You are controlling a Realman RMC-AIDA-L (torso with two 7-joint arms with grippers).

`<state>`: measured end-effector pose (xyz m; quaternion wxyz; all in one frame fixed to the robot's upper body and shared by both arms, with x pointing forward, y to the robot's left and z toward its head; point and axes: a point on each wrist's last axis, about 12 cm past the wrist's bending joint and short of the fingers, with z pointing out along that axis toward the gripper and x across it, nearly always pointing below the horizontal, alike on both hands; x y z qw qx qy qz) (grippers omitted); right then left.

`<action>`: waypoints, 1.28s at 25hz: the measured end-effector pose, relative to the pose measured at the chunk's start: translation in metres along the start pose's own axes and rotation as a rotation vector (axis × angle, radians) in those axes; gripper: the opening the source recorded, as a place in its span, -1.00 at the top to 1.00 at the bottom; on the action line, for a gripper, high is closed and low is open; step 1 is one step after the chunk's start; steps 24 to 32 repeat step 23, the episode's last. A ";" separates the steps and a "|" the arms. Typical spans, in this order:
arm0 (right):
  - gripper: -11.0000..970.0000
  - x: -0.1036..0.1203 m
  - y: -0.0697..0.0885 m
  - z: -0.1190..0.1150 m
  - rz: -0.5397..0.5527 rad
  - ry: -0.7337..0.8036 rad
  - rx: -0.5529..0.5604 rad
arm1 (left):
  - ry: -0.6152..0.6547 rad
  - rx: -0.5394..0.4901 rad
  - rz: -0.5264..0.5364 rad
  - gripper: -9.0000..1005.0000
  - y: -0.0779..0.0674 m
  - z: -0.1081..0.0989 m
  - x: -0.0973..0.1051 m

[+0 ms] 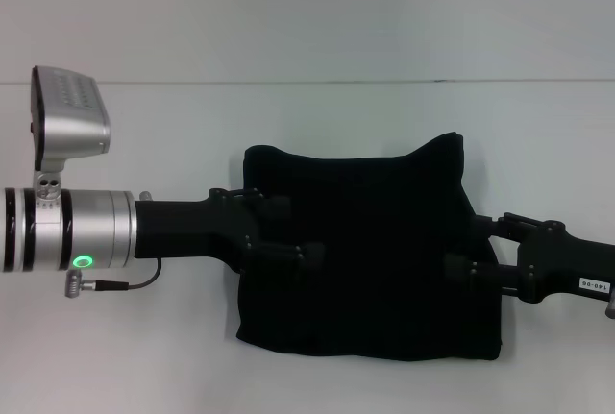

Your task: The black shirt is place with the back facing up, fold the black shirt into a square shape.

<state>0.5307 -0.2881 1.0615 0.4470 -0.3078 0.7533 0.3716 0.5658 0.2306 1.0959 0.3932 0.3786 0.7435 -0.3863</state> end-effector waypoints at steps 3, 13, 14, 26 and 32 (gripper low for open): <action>-0.81 -0.001 0.000 0.001 0.000 -0.002 -0.005 | 0.002 0.002 0.001 -0.89 0.000 0.000 0.000; -0.81 0.001 0.001 0.002 0.013 -0.001 -0.009 | 0.014 0.007 0.000 -0.89 -0.001 0.003 0.003; -0.81 0.001 0.000 0.002 0.013 -0.001 -0.009 | 0.014 0.008 0.001 -0.89 -0.002 0.004 0.003; -0.81 0.001 0.000 0.003 0.015 -0.004 0.000 | 0.014 0.007 0.002 -0.89 -0.001 0.004 0.003; -0.81 0.001 0.000 0.003 0.015 -0.004 0.000 | 0.014 0.007 0.002 -0.89 -0.001 0.004 0.003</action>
